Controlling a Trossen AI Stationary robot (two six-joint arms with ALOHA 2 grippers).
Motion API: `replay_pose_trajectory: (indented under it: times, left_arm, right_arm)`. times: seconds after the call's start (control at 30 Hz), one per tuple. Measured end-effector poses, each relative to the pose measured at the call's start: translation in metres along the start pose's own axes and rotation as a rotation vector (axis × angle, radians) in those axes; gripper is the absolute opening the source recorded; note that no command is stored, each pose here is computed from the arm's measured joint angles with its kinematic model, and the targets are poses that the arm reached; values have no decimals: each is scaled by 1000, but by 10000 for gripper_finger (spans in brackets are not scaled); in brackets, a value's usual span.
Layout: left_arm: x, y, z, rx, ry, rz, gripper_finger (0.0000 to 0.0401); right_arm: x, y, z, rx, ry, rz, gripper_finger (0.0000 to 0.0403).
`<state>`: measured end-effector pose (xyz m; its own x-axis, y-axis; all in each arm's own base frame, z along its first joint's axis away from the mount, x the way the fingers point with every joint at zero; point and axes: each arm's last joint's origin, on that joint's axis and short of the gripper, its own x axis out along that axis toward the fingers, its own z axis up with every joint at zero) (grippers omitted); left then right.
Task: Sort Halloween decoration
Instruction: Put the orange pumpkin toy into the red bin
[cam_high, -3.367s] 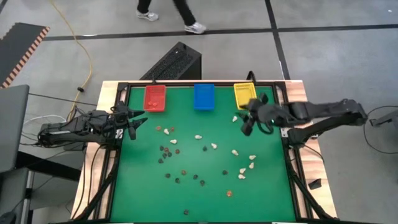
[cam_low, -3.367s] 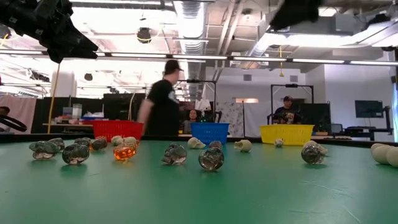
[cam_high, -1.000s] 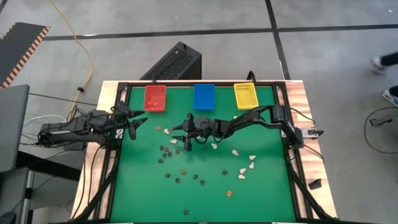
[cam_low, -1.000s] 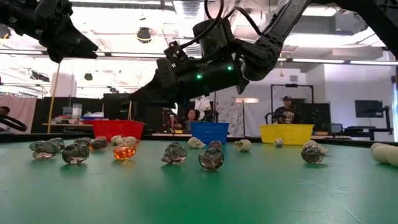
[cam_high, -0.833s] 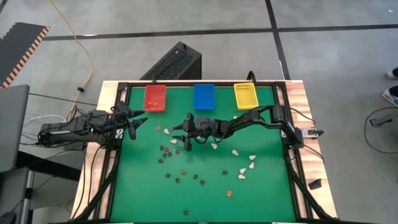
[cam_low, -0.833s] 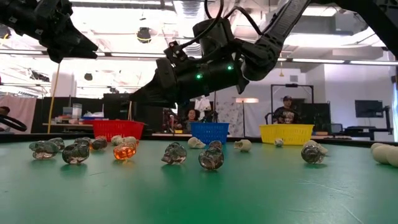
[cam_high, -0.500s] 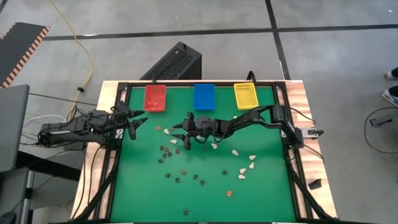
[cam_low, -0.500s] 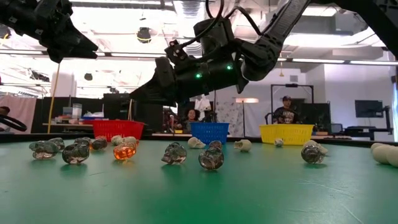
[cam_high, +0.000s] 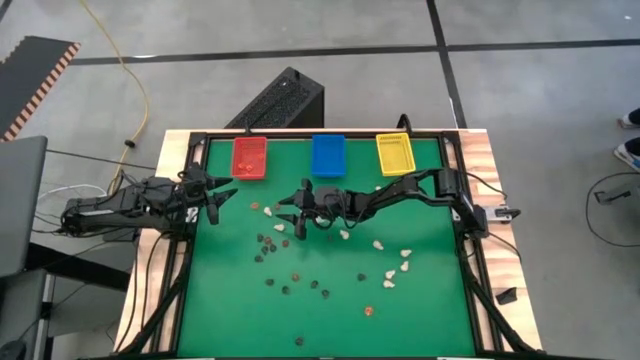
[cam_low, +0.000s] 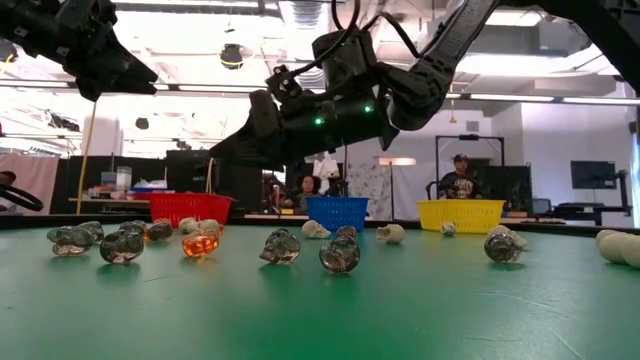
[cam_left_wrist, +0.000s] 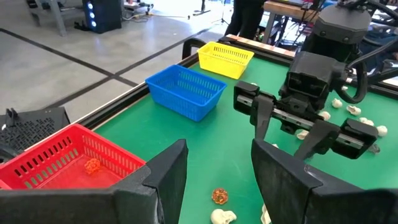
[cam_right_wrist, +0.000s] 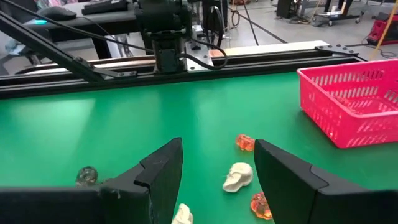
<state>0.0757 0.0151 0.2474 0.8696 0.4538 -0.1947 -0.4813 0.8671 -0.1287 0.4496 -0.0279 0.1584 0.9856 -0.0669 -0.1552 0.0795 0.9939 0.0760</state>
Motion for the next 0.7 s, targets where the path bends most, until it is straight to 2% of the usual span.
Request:
replay_pose_trajectory:
  times: [0.57, 0.7]
  left_arm:
    - [0, 1, 0, 2, -5, 23, 169]
    - [0, 1, 0, 3, -5, 23, 169]
  right_arm:
    - [0, -15, -2, 4, 23, -106, 230]
    - [11, -17, -15, 11, -3, -133, 230]
